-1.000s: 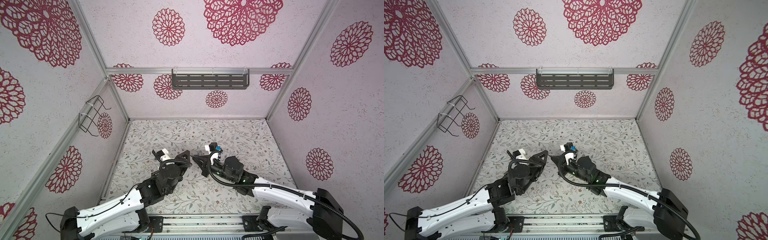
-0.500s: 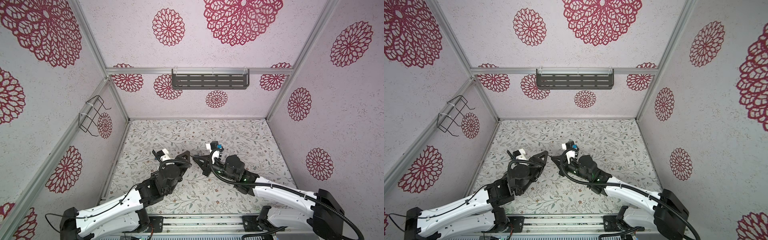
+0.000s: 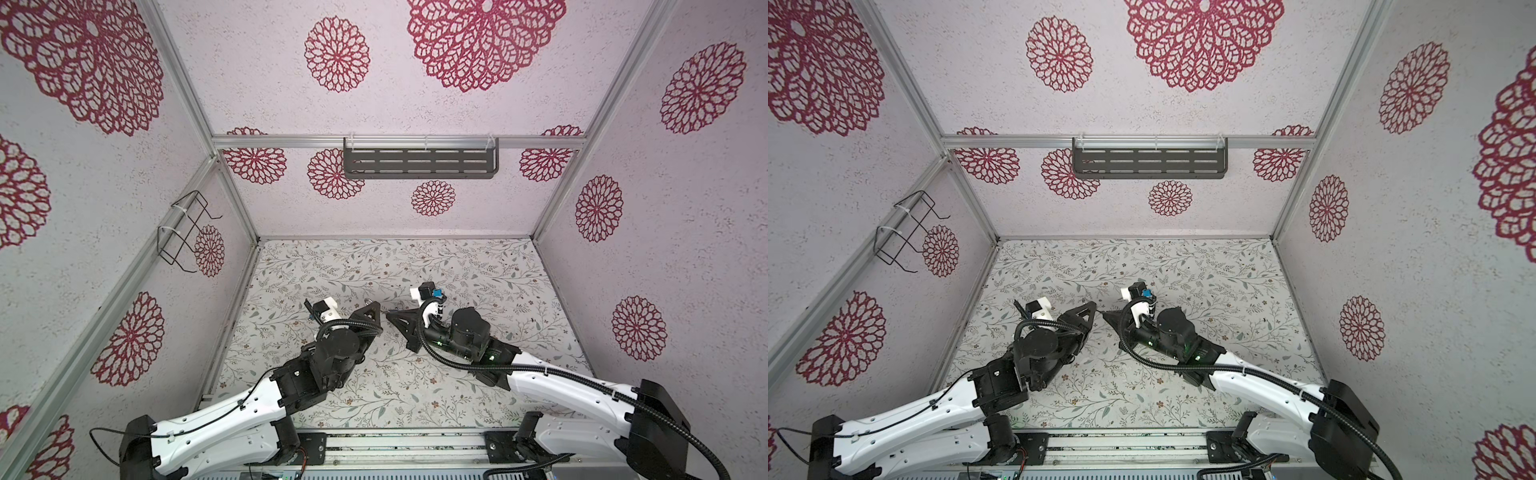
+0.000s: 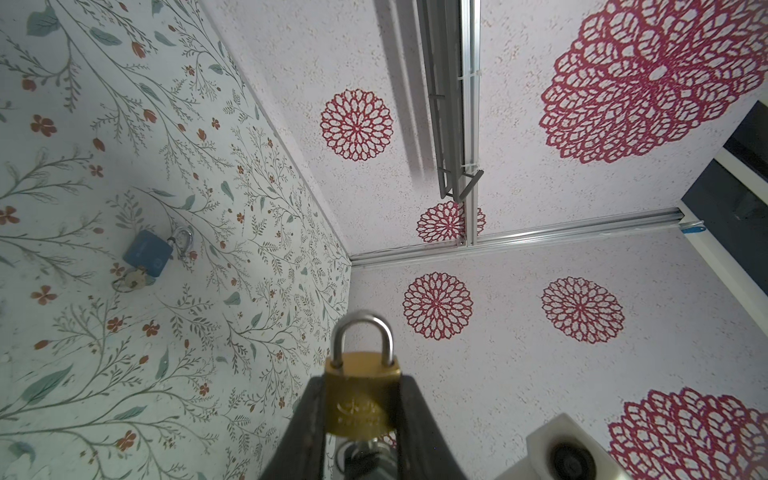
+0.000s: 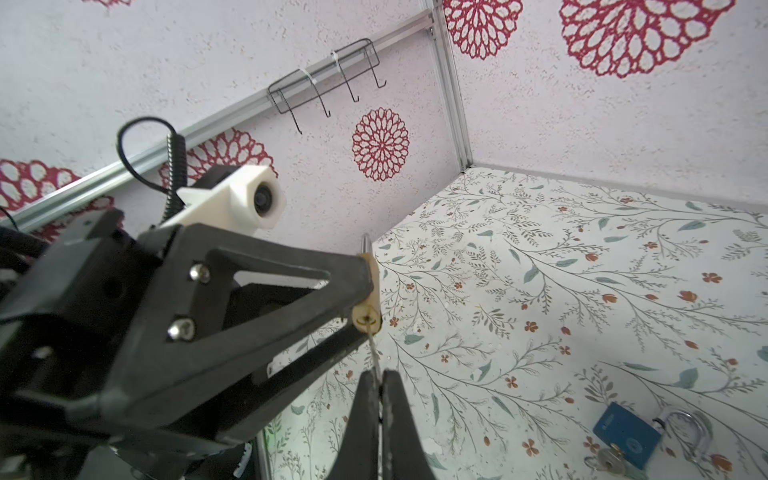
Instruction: Unlock with the key
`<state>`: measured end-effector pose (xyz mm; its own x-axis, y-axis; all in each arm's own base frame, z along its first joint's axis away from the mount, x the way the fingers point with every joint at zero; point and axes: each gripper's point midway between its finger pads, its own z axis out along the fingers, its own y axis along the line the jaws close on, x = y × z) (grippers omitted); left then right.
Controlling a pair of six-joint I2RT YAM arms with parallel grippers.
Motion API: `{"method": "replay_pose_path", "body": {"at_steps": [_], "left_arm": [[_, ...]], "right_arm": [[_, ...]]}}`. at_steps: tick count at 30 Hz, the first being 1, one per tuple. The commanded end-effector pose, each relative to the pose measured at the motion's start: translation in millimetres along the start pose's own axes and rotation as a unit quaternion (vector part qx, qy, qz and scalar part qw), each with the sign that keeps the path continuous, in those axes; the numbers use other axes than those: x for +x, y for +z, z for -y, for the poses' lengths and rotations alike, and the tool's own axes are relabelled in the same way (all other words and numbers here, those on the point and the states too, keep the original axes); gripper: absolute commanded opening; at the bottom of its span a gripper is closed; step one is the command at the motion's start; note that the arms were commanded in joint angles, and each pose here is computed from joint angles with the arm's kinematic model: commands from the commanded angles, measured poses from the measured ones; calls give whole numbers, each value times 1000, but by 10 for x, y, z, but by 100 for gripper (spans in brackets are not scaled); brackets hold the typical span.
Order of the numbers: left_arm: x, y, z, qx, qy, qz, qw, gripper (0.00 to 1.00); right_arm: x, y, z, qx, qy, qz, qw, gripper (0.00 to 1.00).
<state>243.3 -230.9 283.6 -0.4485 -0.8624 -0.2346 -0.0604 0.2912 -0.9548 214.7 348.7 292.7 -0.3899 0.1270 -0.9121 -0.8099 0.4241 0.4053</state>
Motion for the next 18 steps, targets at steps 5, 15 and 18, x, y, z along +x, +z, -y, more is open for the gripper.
{"method": "replay_pose_path", "body": {"at_steps": [5, 15, 18], "left_arm": [[315, -54, 62, 5, 19, -77, 997, 0], [227, -97, 198, 33, -9, -64, 997, 0], [234, -99, 225, 35, -9, -67, 997, 0]], "right_arm": [[-448, -89, -286, -55, 42, 77, 995, 0], [-266, -56, -159, -37, 74, 71, 994, 0], [-250, -23, -219, -31, 31, 64, 997, 0]]}}
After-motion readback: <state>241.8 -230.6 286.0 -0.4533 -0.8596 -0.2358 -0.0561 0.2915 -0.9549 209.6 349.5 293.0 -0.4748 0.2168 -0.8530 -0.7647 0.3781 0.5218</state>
